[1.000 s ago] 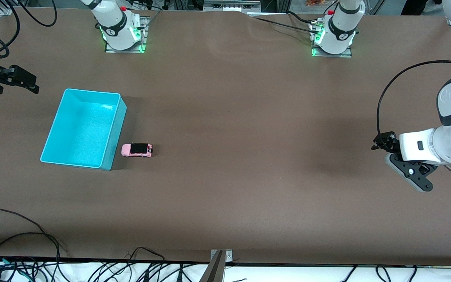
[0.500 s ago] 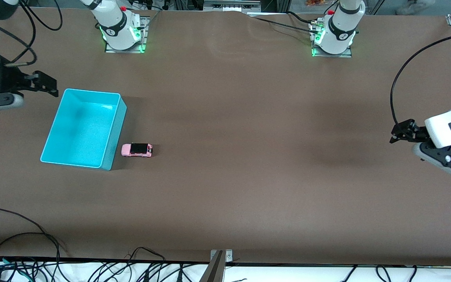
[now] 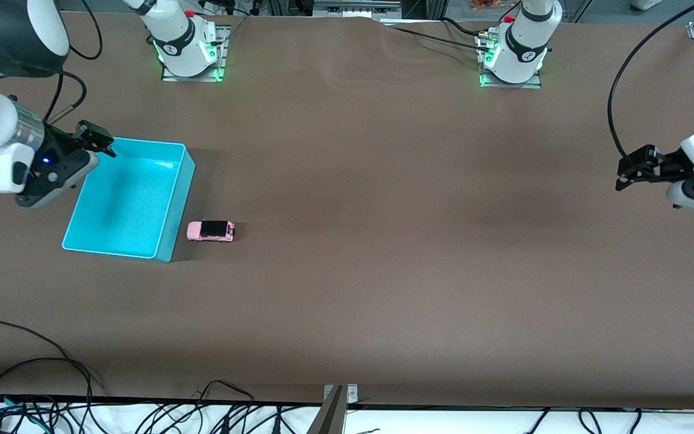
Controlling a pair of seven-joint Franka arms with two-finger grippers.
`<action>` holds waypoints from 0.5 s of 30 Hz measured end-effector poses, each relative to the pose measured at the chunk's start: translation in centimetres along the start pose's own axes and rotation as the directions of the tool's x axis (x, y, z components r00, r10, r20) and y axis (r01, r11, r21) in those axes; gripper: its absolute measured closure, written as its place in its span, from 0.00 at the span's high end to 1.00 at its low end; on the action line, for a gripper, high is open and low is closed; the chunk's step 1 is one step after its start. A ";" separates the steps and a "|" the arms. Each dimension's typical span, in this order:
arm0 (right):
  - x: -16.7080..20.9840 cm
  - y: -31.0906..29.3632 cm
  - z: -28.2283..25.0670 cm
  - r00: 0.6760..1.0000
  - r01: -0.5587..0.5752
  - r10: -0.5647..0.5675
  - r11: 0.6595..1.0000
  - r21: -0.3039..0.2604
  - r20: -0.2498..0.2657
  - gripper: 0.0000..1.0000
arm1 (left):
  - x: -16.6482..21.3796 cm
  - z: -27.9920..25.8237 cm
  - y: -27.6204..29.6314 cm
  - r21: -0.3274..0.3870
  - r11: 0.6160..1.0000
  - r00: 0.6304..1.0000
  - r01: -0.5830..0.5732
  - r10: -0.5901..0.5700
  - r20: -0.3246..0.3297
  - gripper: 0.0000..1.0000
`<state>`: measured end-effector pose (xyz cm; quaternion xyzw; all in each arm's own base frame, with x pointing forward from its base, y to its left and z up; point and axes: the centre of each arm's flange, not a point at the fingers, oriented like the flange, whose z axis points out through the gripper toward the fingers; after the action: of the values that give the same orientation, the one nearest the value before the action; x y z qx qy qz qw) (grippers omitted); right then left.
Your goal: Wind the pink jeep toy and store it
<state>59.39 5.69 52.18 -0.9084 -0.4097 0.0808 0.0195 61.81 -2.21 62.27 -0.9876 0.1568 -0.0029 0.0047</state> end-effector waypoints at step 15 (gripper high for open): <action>5.8 3.3 11.5 0.871 0.491 -0.487 0.867 0.090 -0.064 1.00 | -3.0 0.6 0.5 0.031 0.991 0.990 0.132 -0.130 -0.050 1.00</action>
<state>63.73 7.54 39.79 -0.7743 -0.6210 0.0766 0.0943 58.80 -1.78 61.66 -0.9952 0.0917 -0.0297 0.0176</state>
